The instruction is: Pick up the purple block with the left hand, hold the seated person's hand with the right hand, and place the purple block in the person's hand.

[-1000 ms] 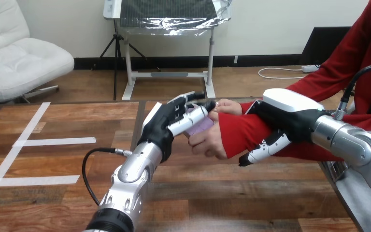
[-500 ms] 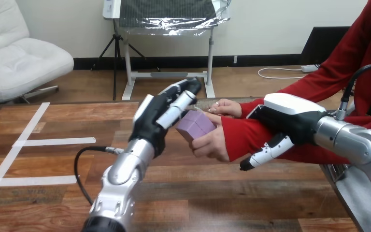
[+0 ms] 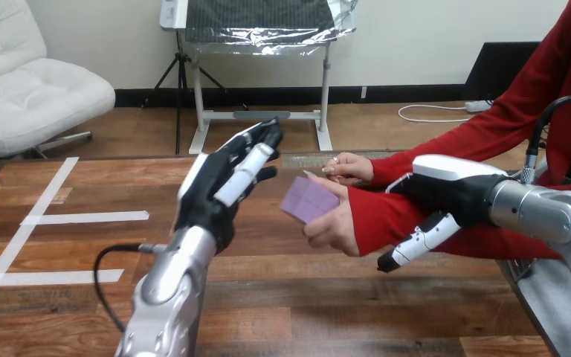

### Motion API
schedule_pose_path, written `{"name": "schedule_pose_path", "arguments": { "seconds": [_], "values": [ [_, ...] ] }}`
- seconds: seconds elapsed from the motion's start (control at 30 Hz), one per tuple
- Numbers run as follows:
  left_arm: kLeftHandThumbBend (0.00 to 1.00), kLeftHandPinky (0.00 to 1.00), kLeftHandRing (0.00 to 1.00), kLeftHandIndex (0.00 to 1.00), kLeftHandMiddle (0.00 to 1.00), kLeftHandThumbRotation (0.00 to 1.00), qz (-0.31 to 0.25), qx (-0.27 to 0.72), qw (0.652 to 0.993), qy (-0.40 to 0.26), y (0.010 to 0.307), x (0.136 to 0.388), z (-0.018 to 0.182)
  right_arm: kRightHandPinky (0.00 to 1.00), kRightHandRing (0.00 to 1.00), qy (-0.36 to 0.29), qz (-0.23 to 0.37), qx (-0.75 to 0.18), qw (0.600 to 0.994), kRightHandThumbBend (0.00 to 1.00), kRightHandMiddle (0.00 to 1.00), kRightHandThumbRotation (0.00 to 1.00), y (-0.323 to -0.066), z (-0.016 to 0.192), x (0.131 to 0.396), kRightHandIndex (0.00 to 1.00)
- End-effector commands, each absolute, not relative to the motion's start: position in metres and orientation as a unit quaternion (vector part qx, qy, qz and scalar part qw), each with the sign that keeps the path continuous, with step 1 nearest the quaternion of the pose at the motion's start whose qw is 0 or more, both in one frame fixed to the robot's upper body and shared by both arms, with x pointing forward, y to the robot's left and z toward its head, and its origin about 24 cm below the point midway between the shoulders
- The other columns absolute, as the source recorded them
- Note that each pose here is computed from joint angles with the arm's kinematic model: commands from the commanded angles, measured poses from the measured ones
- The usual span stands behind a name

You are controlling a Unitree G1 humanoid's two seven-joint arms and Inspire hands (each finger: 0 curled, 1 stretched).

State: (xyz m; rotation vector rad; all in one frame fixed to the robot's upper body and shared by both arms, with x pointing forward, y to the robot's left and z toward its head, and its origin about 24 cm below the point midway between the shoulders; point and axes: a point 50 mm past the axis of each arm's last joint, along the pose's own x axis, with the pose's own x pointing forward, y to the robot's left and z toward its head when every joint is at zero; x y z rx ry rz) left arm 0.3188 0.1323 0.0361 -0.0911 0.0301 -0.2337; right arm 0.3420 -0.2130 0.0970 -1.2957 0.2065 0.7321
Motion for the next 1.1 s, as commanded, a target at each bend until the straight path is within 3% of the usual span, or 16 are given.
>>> {"name": "schedule_pose_path", "arguments": {
  "seconds": [0.0,0.33,1.07],
  "values": [
    [0.54,0.86,0.9,0.8,0.87,0.62,-0.107,-0.022,0.993,-0.046,0.144,0.322,0.065,0.69,0.82,0.087,0.319,-0.591,0.735,1.0,0.86,0.49,-0.215,0.121,0.347,0.86],
    [0.5,0.98,0.96,0.83,0.92,0.65,-0.103,-0.03,0.993,-0.047,0.15,0.314,0.065,0.75,0.87,0.109,0.32,-0.588,0.735,1.0,0.91,0.49,-0.219,0.12,0.346,0.92],
    [0.41,0.99,0.94,0.83,0.92,0.68,-0.1,-0.049,0.993,-0.046,0.157,0.297,0.061,0.85,0.92,0.12,0.305,-0.583,0.744,1.0,0.93,0.5,-0.22,0.13,0.346,0.93]
  ]
}}
